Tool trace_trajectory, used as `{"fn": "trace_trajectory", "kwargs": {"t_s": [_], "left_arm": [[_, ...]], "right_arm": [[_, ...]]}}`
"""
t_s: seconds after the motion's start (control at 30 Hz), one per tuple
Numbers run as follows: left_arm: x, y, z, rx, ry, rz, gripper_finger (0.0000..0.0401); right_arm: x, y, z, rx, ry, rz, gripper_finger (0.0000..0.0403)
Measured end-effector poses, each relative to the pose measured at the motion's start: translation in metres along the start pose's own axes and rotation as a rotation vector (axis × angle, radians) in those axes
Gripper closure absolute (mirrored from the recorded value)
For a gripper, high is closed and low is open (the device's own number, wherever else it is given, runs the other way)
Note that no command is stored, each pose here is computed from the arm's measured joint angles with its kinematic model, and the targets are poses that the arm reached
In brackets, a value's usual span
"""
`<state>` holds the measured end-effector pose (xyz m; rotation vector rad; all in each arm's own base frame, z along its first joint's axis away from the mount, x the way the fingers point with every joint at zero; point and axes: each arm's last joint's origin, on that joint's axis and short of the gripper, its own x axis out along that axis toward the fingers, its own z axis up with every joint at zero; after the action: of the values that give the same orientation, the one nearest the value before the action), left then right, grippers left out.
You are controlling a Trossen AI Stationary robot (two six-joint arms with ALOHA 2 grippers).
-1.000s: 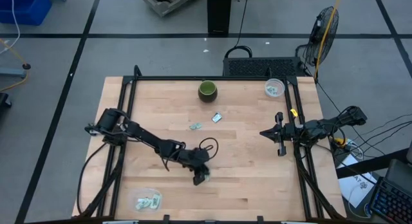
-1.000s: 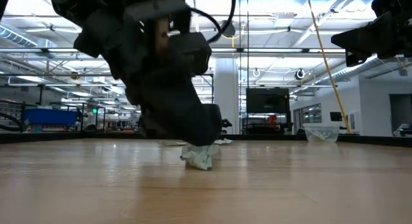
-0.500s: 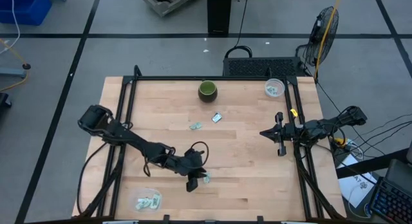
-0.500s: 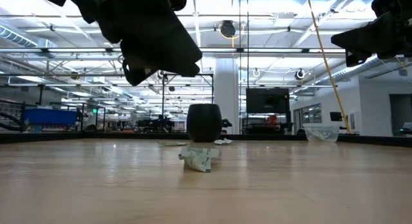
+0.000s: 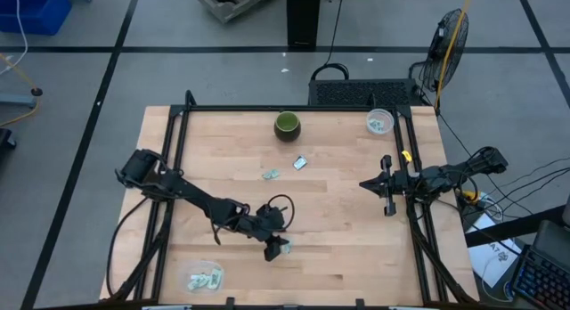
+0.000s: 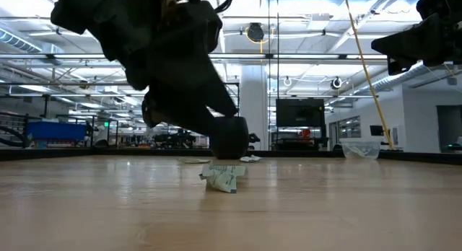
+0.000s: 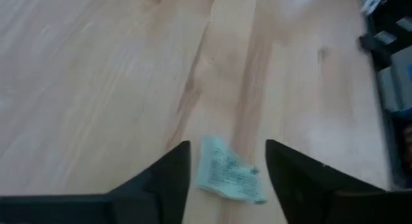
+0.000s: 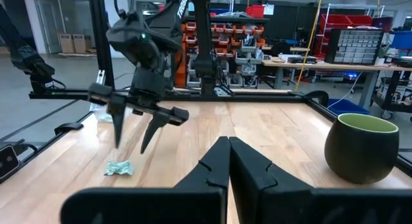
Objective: Pick and place items into bin
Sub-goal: Put the stevia packet into the bottom transparent bin
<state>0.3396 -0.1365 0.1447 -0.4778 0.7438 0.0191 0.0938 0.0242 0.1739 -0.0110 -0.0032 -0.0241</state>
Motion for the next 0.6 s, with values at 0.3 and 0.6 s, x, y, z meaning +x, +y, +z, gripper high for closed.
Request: {"fn": "trace_trajectory", "kwargs": {"t_s": [0.3,0.6], "left_arm": [[0.002,0.003,-0.003,0.000,-0.002,0.047,0.0151],[0.024,0.008,-0.018,0.007,0.024,0.043,0.0151]], "right_arm": [[0.000,0.000,0.000,0.001,-0.002,0.000,0.0403],[0.000,0.000,0.000,0.001,-0.001,0.000,0.0403]]}}
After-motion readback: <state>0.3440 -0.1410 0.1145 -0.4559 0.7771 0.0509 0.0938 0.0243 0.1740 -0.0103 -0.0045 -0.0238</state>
